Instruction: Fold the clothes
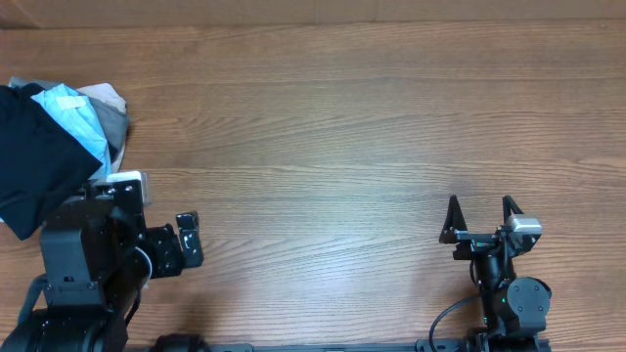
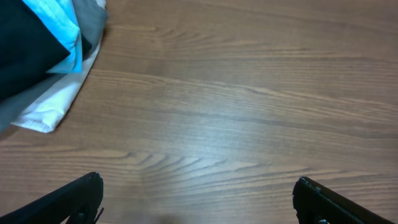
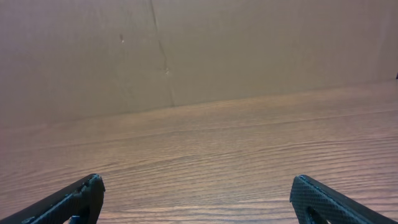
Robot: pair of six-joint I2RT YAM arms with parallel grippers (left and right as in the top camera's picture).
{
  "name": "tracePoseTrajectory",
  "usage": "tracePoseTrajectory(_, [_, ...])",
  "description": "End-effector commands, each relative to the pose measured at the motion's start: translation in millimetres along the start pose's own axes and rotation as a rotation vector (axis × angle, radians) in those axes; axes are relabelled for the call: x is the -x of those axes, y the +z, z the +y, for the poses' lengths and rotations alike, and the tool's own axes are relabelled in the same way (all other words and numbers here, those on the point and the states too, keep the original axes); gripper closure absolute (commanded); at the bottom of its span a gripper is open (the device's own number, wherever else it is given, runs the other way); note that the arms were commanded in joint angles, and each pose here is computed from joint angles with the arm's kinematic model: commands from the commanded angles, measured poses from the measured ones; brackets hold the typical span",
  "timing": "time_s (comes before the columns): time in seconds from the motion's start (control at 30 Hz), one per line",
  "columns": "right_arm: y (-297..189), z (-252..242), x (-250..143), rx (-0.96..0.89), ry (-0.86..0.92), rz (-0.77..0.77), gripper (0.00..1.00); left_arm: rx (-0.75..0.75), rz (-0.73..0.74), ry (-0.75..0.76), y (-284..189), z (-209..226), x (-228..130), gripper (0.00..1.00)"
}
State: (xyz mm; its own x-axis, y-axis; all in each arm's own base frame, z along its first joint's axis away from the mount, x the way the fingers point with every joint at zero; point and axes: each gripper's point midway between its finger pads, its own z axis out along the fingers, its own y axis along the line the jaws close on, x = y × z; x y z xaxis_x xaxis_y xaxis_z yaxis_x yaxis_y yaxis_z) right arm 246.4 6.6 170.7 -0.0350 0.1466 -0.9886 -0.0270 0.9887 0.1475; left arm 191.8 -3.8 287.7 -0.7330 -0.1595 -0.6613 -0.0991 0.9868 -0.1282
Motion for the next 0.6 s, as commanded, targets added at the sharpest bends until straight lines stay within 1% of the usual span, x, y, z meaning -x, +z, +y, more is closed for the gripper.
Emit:
tracePoseTrajectory(0.0, [0.3, -0.5, -2.1, 0.000, 0.000, -0.002, 0.00, 0.062, -0.025, 0.017, -5.9, 11.7, -2.8, 0.00])
tracePoseTrajectory(0.1, [0.3, -0.5, -2.1, 0.000, 0.000, -0.002, 0.00, 0.065, -0.068, 0.027, -4.0, 13.3, -5.8, 0.00])
tracePoseTrajectory(0.23, [0.3, -0.5, -2.1, 0.000, 0.000, -0.002, 0.00, 0.046, -0.160, 0.073, 15.1, 12.0, -19.0, 0.00])
tracePoseTrajectory(0.43, [0.3, -0.4, -1.9, 0.000, 0.000, -0.002, 0.00, -0.002, -0.267, 0.096, 65.6, 11.0, -56.4, 0.00])
tracePoseTrajectory(0.57, [0.3, -0.5, -2.1, 0.000, 0.000, -0.002, 0.00, -0.029, -0.393, 0.089, 94.6, 10.8, -64.1, 0.00])
